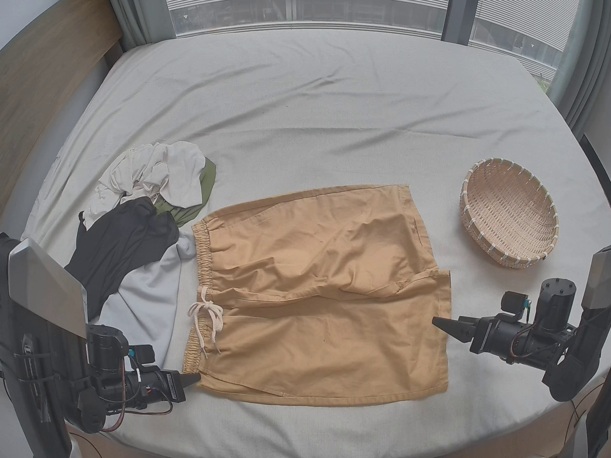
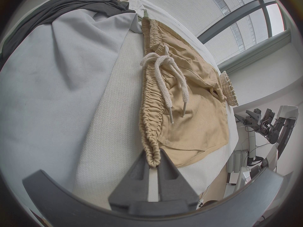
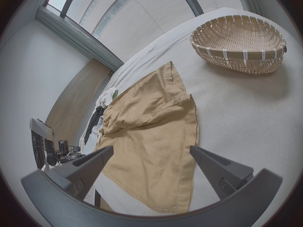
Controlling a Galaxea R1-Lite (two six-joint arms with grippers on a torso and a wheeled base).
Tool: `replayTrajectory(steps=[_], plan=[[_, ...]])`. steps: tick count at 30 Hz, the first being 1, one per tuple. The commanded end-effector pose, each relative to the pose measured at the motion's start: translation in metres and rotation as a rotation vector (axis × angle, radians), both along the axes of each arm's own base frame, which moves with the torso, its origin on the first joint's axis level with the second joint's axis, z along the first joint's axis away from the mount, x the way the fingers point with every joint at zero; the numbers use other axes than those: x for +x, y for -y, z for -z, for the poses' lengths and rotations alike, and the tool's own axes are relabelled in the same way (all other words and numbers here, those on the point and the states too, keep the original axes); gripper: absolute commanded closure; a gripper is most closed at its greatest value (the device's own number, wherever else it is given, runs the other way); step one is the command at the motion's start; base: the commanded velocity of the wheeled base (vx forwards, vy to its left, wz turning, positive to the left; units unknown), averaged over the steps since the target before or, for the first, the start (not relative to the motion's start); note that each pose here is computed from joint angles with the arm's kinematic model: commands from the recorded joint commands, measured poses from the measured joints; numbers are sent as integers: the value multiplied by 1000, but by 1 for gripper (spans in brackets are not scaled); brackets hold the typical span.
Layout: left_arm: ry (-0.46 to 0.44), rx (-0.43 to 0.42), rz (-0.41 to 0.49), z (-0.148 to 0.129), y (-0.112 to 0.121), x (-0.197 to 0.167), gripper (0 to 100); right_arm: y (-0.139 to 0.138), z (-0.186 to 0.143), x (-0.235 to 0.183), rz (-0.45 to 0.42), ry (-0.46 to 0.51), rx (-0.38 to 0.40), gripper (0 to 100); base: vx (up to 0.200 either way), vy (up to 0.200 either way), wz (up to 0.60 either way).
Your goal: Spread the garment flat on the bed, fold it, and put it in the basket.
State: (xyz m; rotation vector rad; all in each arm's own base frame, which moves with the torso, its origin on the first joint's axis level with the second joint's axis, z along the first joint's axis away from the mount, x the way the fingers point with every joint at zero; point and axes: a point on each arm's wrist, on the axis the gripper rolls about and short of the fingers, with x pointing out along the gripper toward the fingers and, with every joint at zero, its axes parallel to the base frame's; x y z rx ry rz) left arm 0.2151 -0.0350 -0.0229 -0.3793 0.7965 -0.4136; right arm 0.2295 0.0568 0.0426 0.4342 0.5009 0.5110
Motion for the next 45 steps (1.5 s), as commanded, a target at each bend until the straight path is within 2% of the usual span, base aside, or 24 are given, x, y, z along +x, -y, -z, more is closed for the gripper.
replayTrajectory(steps=[1,18,19,24,32,45], plan=[[-14,0,1,-1,0,-4,0,0,1,0,-1,-4,-1,0,0,0,0],[10,-18,-33,-6,-3,-1,0,0,1,0,-2,-5,-1,0,0,0,0],[8,-18,-28,-6,-2,-1,100,0,1,0,-2,-7,-2,0,0,0,0],[4,-18,-24,-5,-1,-1,100,0,2,-2,-2,-14,-3,0,0,0,0],[1,-19,-19,-5,-1,-2,100,1,17,-23,-26,-134,-29,0,0,0,0],[3,-17,-14,-6,-1,-3,100,-7,54,-25,-53,-291,-92,0,0,0,0]])
